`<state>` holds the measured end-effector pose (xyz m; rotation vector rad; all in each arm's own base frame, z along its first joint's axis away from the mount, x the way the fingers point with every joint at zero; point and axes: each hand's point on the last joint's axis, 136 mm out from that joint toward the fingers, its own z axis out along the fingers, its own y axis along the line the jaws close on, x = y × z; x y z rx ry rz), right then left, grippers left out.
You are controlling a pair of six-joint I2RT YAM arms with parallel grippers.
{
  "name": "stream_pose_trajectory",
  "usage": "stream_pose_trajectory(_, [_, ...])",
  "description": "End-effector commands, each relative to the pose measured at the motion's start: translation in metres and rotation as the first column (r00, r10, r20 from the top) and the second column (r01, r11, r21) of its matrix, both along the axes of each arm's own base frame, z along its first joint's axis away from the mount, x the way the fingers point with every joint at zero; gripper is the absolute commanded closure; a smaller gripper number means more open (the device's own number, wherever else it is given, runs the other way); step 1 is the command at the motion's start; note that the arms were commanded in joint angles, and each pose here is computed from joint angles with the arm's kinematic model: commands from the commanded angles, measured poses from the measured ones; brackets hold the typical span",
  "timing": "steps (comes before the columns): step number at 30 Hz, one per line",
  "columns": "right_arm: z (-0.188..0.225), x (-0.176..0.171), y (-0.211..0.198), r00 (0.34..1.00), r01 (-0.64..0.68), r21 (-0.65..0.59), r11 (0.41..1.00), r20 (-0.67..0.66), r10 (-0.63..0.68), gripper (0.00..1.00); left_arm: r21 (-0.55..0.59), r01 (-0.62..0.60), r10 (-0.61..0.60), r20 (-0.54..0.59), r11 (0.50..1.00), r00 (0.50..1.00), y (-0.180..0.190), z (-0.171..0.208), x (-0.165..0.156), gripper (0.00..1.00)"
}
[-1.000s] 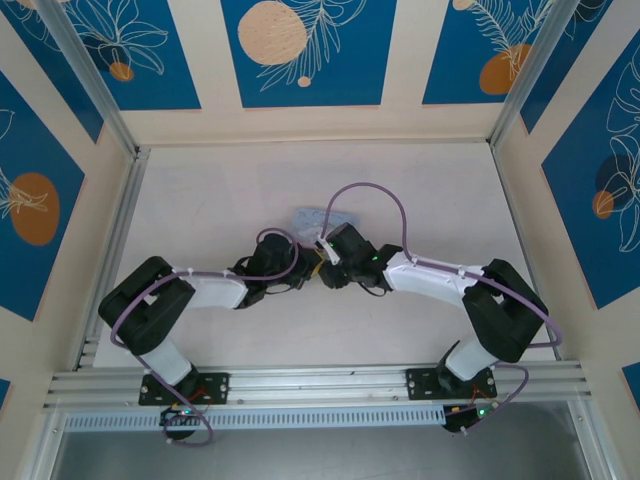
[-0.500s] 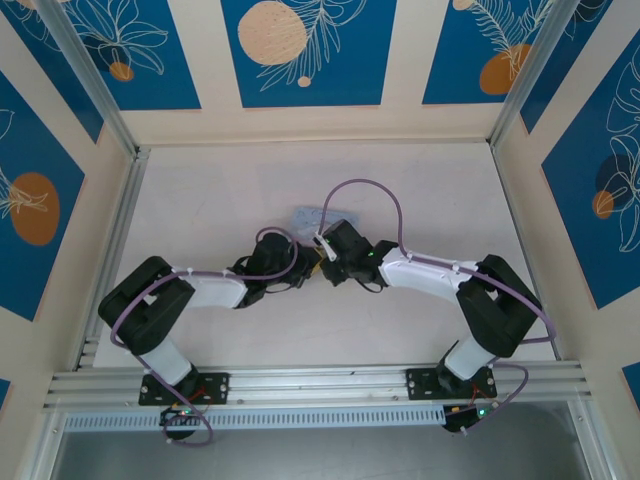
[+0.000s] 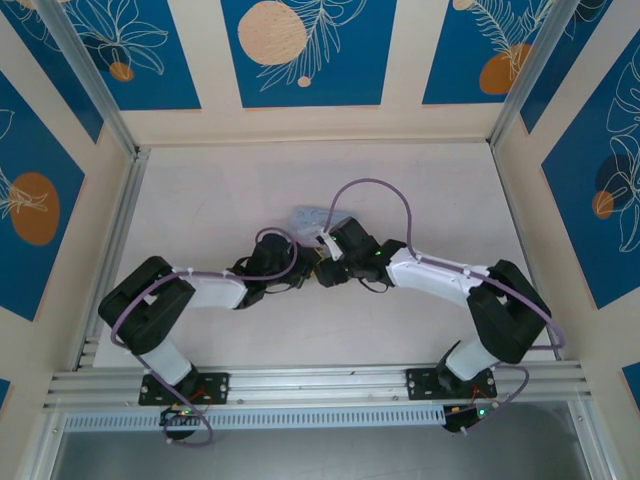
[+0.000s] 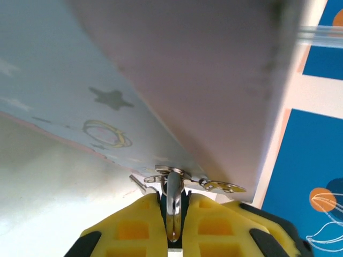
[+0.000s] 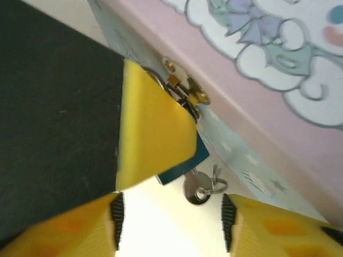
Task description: Unlock a padlock with a key
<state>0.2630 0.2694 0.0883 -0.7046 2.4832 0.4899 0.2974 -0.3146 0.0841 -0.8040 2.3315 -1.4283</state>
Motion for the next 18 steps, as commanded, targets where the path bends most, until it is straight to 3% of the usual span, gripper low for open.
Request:
stream_pose_trajectory(1, [0.007,-0.015,-0.002,0.995,0.062,0.127,0.990,-0.081,-0.052,0.35,0.045,0.051,-0.051,0.000,0.998,0.999,0.000,-0.016,-0.010,0.93])
stream_pose_trajectory(9, [0.000,-0.028,0.008,0.953,0.226,0.296,0.928,-0.265,-0.147,0.29,0.143,0.083,-0.086,0.011,0.986,0.996,0.018,-0.034,-0.027,0.59])
stream_pose_trajectory(18, [-0.010,0.000,0.012,0.920,0.341,0.334,0.879,-0.312,-0.239,0.29,0.304,0.027,-0.060,0.101,0.952,0.993,0.066,-0.001,-0.043,0.22])
